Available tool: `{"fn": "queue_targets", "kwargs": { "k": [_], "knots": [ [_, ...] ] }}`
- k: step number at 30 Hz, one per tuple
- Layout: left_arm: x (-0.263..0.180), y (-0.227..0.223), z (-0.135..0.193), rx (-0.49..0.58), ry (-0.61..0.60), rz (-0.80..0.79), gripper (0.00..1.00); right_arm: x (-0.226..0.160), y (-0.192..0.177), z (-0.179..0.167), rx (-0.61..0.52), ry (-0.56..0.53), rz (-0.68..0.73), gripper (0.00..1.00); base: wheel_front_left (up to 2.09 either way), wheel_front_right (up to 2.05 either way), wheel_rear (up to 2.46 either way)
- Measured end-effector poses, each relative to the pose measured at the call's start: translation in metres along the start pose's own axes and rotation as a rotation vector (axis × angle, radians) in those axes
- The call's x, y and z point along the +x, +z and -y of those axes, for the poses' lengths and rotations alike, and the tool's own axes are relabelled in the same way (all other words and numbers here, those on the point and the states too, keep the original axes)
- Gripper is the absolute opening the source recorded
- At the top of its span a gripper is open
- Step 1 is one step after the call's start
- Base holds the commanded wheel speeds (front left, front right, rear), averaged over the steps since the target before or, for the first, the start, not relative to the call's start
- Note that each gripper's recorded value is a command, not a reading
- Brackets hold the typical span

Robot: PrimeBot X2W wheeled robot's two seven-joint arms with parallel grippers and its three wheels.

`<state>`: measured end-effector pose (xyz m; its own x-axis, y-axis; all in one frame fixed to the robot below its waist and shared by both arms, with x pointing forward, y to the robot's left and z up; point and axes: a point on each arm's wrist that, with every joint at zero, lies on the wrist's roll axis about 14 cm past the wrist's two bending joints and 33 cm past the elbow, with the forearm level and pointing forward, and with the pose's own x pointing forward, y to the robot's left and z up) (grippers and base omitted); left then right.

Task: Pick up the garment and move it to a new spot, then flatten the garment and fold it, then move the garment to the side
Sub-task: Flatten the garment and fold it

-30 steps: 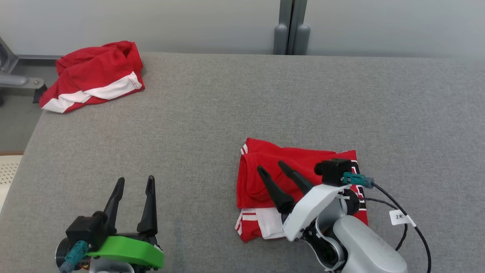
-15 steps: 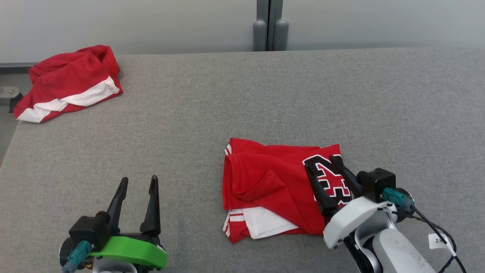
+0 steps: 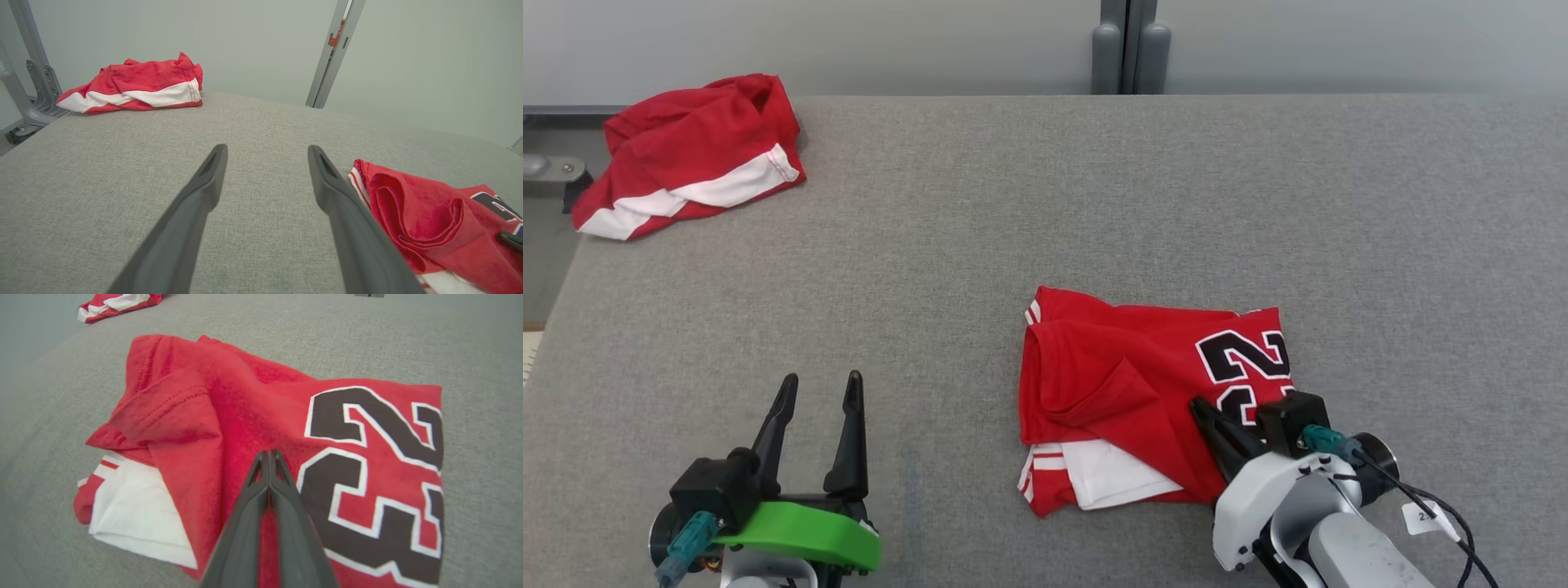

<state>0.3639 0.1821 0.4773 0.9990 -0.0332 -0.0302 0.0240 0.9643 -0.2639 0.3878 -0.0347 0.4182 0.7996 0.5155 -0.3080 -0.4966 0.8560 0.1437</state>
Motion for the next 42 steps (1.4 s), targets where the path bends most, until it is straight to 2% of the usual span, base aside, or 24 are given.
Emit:
{"fn": "queue_targets", "kwargs": {
  "k": [10,15,21,25,30,32,33,34,35,36,42],
  "knots": [
    [-0.009,0.004,-0.019,0.007,0.062,0.011,1.0,0.027,-0.015,-0.031,-0.065,0.123,-0.072,0.0,0.0,0.0,0.0],
    [-0.012,0.005,-0.024,0.012,0.08,0.015,1.0,0.034,-0.012,-0.069,-0.086,0.235,-0.05,0.0,0.0,0.0,0.0],
    [-0.011,0.006,-0.025,0.011,0.085,0.019,1.0,0.024,-0.026,-0.112,-0.075,0.355,-0.088,0.0,0.0,0.0,0.0],
    [-0.008,0.005,-0.021,0.005,0.076,0.016,1.0,0.021,-0.029,-0.115,-0.051,0.361,-0.082,0.0,0.0,0.0,0.0],
    [-0.002,0.005,-0.015,0.005,0.056,0.018,1.0,0.029,0.004,-0.092,-0.018,0.287,0.052,0.0,0.0,0.0,0.0],
    [0.001,0.006,-0.012,0.002,0.047,0.024,1.0,0.031,0.022,-0.073,-0.004,0.227,0.119,0.13,0.0,0.0,0.0],
    [0.002,0.007,-0.012,0.002,0.044,0.028,1.0,0.031,0.029,-0.064,0.0,0.2,0.144,0.35,0.0,0.0,0.0],
    [0.004,0.008,-0.01,0.005,0.039,0.032,1.0,0.03,0.037,-0.053,0.001,0.166,0.172,0.44,0.0,0.0,0.0],
    [0.005,0.009,-0.008,0.005,0.034,0.037,1.0,0.029,0.045,-0.04,0.007,0.126,0.203,0.9,0.0,0.0,0.0],
    [0.007,0.01,-0.006,0.005,0.028,0.04,1.0,0.026,0.053,-0.029,0.012,0.089,0.233,1.0,0.0,0.0,0.0],
    [0.014,0.018,0.007,0.007,0.005,0.075,1.0,-0.005,0.068,0.034,0.027,-0.127,0.317,1.0,0.0,0.0,0.0]
  ]
}}
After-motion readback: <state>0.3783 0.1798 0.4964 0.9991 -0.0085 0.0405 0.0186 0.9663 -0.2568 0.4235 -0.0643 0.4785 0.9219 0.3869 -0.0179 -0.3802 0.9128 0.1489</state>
